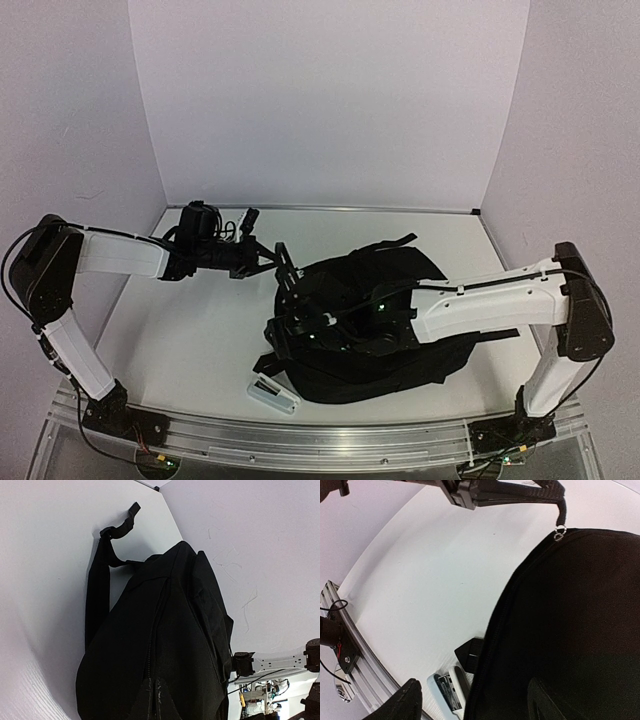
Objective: Pack the student bag
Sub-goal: Zip the student bag at the center of the board.
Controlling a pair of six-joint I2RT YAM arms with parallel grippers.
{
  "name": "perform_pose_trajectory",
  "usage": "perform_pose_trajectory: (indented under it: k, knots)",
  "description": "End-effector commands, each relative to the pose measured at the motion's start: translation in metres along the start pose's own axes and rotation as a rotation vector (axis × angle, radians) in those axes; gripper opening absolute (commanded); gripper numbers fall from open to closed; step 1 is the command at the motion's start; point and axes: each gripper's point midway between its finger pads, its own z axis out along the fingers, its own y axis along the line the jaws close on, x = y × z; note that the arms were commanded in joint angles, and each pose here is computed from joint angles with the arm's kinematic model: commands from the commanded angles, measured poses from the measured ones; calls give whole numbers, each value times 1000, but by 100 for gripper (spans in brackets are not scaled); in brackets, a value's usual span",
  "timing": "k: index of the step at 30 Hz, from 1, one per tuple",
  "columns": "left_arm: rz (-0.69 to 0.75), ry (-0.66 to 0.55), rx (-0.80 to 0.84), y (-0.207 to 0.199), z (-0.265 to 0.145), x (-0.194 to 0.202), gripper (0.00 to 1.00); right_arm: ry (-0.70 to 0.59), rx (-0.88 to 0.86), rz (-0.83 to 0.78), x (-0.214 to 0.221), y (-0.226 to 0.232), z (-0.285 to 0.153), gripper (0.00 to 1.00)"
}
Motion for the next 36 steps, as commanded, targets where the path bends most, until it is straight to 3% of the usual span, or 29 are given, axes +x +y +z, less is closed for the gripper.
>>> perform_pose_trajectory:
  k: [1,5,9,11,12,15,18,26,36]
  knots:
    - [69,-63,44,-20,-7,-20,0,-62,48,-15,-14,10,3,69]
    - [70,-63,44,-19,-6,-21,0,-99,265,-75,-5,-14,18,68]
    - [69,-59,48,-19,-5,-21,0,-126,368,-113,-4,-22,23,57]
    - [70,-58,48,-19,-4,-21,0,-133,386,-122,-4,-22,24,48]
    - [70,-58,45,-19,-4,-22,0,-143,399,-122,-5,-22,25,33]
    - [74,-55,43,-18,-2,-24,0,-157,392,-91,-7,-22,22,14]
    - [82,-38,41,-18,2,-26,0,-146,292,-93,-5,-9,21,2]
    - [121,15,91,-23,27,-35,0,-203,-71,-45,-7,26,-15,0]
    - [189,109,220,-43,74,-34,0,-185,-152,-53,3,36,-13,0]
